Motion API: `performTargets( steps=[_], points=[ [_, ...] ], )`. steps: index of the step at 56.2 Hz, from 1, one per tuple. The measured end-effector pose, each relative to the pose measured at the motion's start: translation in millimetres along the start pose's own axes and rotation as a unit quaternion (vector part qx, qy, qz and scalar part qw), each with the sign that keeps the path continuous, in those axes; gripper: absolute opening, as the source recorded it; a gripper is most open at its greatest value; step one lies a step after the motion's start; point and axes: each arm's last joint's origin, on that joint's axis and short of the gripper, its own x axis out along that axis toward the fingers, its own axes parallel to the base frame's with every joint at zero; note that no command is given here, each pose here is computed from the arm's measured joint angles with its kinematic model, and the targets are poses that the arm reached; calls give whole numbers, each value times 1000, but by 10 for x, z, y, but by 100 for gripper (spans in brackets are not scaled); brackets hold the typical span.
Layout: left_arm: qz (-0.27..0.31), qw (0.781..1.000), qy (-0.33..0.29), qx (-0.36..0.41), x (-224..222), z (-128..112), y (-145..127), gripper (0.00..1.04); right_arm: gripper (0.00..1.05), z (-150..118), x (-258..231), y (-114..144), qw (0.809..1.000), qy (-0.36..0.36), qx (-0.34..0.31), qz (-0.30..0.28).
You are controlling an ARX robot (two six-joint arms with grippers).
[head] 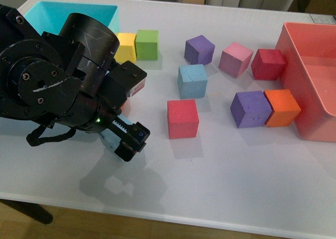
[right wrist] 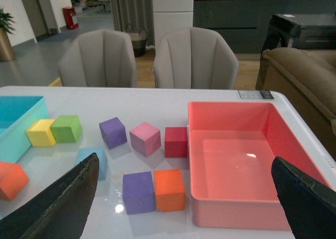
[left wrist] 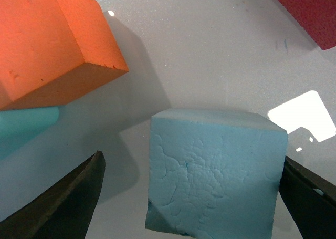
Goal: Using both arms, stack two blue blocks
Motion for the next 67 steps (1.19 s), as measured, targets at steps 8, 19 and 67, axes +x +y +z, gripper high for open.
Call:
performTargets(
  steps=[8, 19, 67],
  points=[
    [-3, 1000, 8, -15, 55, -49, 12, 96, 96, 1, 0, 0, 1000, 0, 0, 0],
    [-3, 999, 18, -32, 108, -102, 5, 96, 96, 0, 0, 0, 1000, 0, 0, 0],
    [-15, 998, -33, -59, -552, 562, -42, 45, 96, 1, 0, 0, 1000, 0, 0, 0]
  ],
)
